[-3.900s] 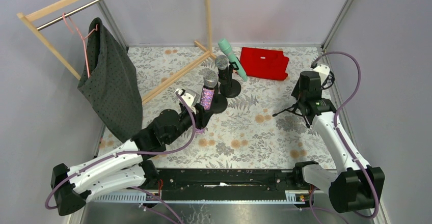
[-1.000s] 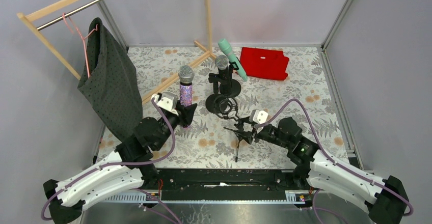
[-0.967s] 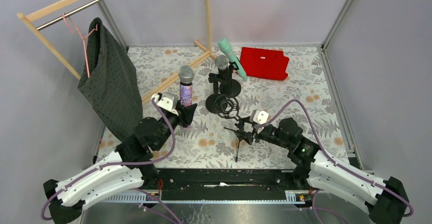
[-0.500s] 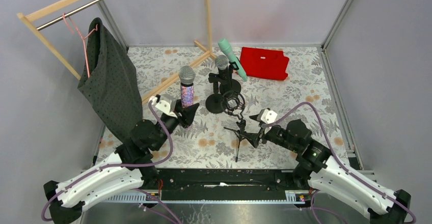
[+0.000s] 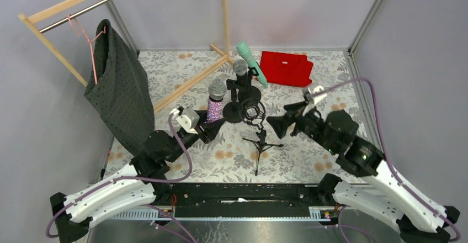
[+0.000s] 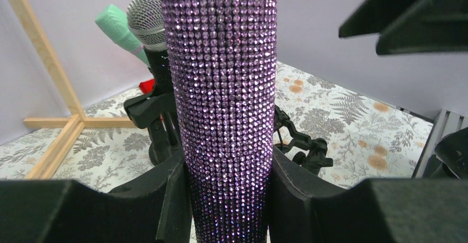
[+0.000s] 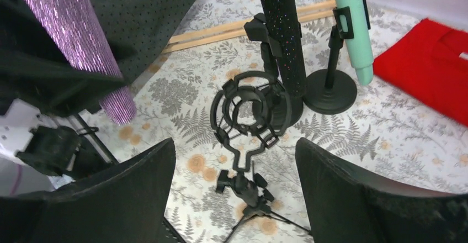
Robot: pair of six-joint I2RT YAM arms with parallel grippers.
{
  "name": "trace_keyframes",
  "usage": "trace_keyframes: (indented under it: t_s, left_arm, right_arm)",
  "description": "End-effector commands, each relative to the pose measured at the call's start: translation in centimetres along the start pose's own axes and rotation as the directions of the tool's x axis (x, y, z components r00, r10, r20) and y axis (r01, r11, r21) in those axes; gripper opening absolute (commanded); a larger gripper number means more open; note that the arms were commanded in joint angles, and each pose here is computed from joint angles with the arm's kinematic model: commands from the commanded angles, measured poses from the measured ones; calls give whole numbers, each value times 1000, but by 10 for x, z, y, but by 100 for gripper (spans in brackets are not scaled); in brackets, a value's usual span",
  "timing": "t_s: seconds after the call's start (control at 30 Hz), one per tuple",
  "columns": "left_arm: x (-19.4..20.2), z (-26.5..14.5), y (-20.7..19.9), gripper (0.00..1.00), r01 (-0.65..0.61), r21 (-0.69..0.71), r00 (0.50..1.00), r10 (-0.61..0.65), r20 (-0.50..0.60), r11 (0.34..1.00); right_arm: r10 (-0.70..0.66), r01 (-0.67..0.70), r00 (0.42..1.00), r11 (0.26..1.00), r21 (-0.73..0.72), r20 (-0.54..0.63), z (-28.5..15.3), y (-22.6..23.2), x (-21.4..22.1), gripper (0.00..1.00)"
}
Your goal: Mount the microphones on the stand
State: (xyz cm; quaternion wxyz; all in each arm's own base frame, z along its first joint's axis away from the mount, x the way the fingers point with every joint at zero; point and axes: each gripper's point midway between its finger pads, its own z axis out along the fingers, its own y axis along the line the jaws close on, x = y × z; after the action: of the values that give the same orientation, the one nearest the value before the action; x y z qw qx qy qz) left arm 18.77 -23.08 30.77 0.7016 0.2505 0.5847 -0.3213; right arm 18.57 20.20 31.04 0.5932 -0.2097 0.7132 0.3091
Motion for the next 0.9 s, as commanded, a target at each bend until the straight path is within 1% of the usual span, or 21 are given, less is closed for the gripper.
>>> trace_keyframes:
  t_s: [0.0, 0.07, 0.1, 0.27, 0.37, 0.47, 0.63, 0.73, 0.87]
  left_arm:
    - [-51, 6, -6, 0, 3, 35, 989, -8, 147, 999]
    - [-51, 6, -5, 0, 4, 29, 989, -8, 146, 1000]
    - [-51, 6, -5, 0, 5, 28, 989, -9, 145, 1000]
    - [-50, 4, -4, 0, 7, 23, 990, -10, 141, 1000]
    - [-51, 4, -5, 0, 9, 31, 990, -13, 143, 999]
    - [-51, 7, -8, 0, 6, 44, 990, -12, 138, 999]
    - [-51, 14, -15, 0, 16, 76, 990, -26, 136, 997]
    - [-52, 20, -22, 0, 41, 111, 990, -56, 131, 993]
    - [-52, 29, -27, 0, 84, 128, 988, -99, 120, 988]
  right_arm:
    - [183, -143, 958, 972, 187, -220, 9, -11, 18, 89]
    - [231, -182, 946, 959, 218, -228, 15, -10, 17, 97]
    - [253, -204, 941, 954, 217, -224, 16, -8, 14, 99]
    - [283, -248, 941, 950, 191, -184, 15, -1, -2, 100]
    - [243, -216, 957, 961, 174, -156, 14, -4, -2, 100]
    - [217, -204, 972, 969, 140, -91, 10, -3, -14, 100]
    - [208, -207, 977, 978, -14, 39, 4, 18, -47, 100]
    - [192, -185, 979, 977, -108, 62, 5, 35, -61, 99]
    - [198, -176, 978, 950, -259, 62, 13, 63, -71, 97]
